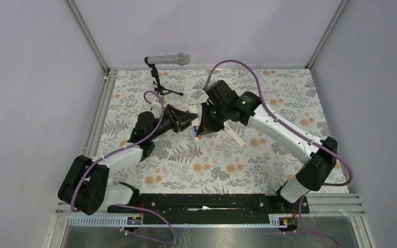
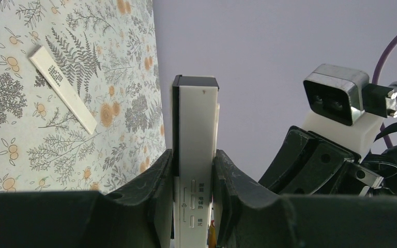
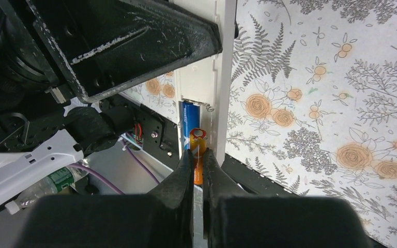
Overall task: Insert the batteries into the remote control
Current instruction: Load the battery into the remote control.
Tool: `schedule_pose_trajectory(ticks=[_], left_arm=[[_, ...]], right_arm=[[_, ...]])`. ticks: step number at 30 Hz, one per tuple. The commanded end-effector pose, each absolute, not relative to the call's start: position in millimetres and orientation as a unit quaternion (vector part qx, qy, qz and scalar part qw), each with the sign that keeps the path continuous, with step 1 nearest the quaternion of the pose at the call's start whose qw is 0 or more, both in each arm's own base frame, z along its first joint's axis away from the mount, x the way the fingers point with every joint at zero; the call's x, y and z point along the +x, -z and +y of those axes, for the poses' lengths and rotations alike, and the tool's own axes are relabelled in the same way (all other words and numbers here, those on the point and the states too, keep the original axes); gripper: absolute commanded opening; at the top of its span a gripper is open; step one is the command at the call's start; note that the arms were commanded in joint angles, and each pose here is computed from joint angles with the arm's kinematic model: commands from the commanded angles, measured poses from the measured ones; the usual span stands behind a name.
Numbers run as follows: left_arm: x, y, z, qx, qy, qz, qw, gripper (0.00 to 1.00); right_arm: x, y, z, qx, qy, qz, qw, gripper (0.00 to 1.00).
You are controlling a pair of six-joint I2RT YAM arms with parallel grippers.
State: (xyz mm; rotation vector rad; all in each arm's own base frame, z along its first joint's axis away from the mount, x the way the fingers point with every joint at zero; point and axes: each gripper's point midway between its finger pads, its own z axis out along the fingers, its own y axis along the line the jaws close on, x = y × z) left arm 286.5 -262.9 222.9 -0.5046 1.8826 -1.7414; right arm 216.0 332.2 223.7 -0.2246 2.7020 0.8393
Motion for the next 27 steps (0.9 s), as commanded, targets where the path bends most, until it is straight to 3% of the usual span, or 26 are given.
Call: schedule_pose_trajectory(ticks=[1,14,21,27], left_arm=[[287.2,-259.8,-265.0,-0.162,0.679,0.655,0.288,0.00],[288.2,-260.3,-266.5,-0.166,0.682,0.652,0.285,0.00],[288.9,-259.0,-266.4,-0.166,0.680,0.654,0.287,0.00],[288.9,-259.2,-265.7,-0.168,0.680,0.654,0.288,0.00]], right_arm=[[221.8,-229.7,329.5,-0.088,-0.272,0.944,0.167,0.00],[224.3,-234.4,332.8,-0.094,-0.270,0.944,0.164,0.14],[229.8,-249.7,334.5,-0.090,-0.279,0.938,0.185,0.31],[226.5,-253.2,340.8,-0.092,-0.296,0.934,0.175,0.33]])
